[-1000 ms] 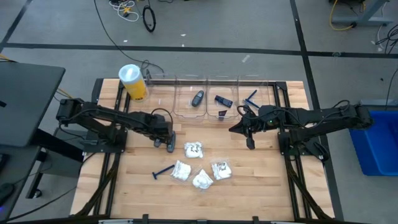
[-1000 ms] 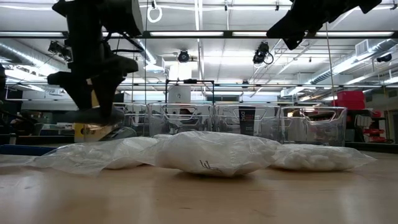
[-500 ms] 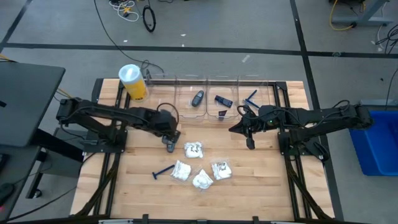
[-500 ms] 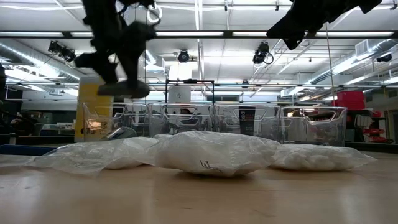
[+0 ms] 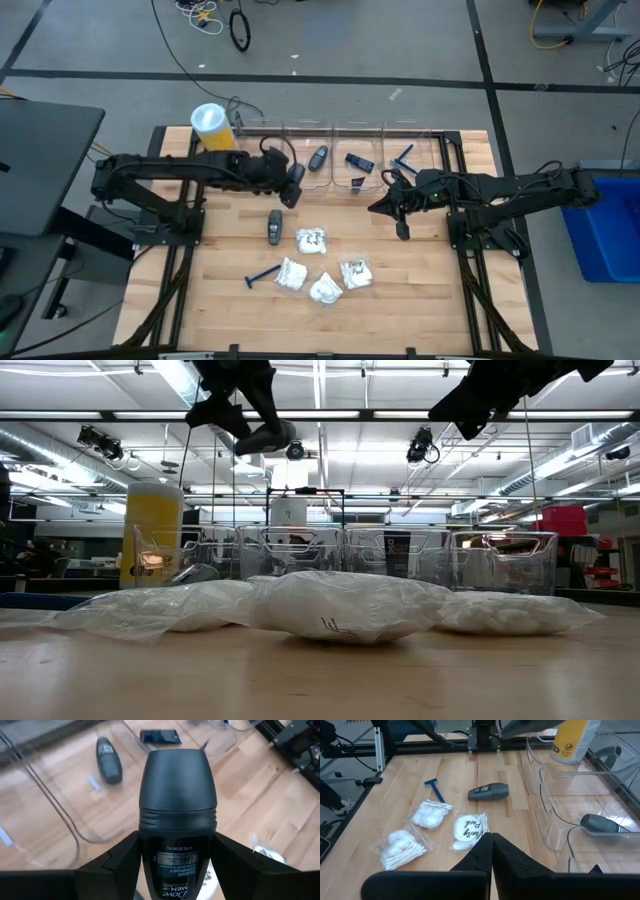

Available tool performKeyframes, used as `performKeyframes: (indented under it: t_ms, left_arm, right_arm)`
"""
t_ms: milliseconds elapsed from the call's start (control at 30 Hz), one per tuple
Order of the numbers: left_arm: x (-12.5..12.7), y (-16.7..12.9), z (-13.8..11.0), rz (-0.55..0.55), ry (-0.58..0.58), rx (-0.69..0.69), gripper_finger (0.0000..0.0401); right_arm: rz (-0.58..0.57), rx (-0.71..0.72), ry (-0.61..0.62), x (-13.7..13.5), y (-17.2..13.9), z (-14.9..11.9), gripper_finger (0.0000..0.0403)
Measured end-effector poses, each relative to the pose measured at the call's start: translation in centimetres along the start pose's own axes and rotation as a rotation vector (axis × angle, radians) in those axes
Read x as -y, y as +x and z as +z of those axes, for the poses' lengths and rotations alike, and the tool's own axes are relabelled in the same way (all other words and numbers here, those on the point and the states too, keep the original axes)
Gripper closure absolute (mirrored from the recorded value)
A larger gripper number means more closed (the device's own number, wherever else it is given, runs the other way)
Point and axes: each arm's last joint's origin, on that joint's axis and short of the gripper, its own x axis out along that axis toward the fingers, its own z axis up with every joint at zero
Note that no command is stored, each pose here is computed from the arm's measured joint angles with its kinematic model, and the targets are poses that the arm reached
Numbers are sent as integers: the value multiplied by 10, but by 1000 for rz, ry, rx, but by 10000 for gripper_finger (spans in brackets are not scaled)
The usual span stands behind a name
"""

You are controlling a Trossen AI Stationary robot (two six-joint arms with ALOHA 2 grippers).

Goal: Pick & Place Travel size toiletries
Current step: Put the black deodorant into the middle left transparent bin

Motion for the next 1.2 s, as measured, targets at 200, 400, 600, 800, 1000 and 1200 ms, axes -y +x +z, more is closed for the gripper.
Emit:
performKeyframes:
  t_ms: [200, 400, 600, 800, 1000, 1200]
  left_arm:
    - [-7, 3, 10, -8, 17, 20, 185]
    - [-12, 6, 16, -19, 49, 24, 184]
    - [-18, 8, 21, -6, 65, 30, 183]
    - [-23, 10, 29, 0, 49, 61, 184]
    - [-32, 12, 42, -4, 37, 127, 182]
    - [-43, 14, 57, -11, 15, 183, 183]
  right_arm:
    - [-21, 58, 28, 1, -7, 5, 396]
    - [-72, 132, 33, 6, -26, 11, 397]
    - [-99, 170, 30, 10, -44, 12, 397]
    - [-114, 178, 36, 13, -50, 11, 397]
    - [-115, 172, 29, 13, -50, 10, 397]
    - [-115, 171, 29, 13, -50, 10, 397]
